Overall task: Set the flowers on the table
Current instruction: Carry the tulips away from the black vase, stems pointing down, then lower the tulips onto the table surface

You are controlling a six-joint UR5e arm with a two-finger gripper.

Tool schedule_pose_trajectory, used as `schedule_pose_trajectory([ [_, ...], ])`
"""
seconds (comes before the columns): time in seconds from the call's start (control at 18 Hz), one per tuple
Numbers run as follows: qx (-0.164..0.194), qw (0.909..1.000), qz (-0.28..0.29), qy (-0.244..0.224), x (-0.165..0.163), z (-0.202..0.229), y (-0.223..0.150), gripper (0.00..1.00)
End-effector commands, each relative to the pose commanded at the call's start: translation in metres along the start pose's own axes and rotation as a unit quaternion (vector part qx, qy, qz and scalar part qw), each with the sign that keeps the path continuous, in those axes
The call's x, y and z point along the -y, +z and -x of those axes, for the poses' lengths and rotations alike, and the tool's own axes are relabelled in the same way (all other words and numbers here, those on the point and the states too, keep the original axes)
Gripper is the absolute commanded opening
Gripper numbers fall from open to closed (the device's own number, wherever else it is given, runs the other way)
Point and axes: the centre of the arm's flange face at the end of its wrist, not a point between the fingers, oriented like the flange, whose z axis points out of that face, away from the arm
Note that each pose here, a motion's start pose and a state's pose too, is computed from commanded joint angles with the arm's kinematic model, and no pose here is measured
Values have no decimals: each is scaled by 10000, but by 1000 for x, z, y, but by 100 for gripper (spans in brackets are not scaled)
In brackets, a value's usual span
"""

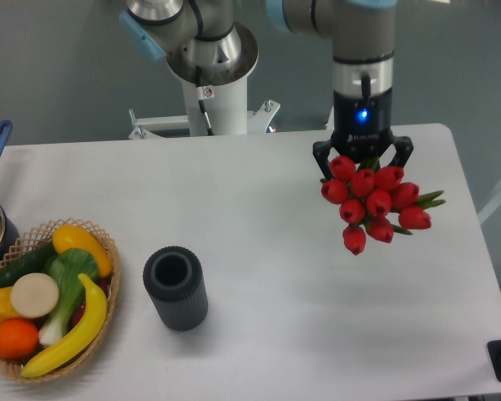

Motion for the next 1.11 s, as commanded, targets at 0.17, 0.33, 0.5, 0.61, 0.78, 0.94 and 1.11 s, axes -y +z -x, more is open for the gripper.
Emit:
schedule_pose_trajectory([
  [0.17, -46, 9992, 314, 239, 8, -23, 28, 44],
  [0.33, 71, 9965, 658, 508, 18, -41, 51, 44],
  [0.5, 45, 9944, 868, 596, 17, -51, 68, 44],
  [0.61, -28, 9941, 914, 583, 19, -57, 78, 44],
  [0.78, -201, 9923, 1112, 512, 14, -64, 107, 44],
  [0.94, -286, 9904, 1266, 479, 10, -64, 131, 44],
  [1.11, -285, 9895, 1362, 385, 2, -51, 142, 44],
])
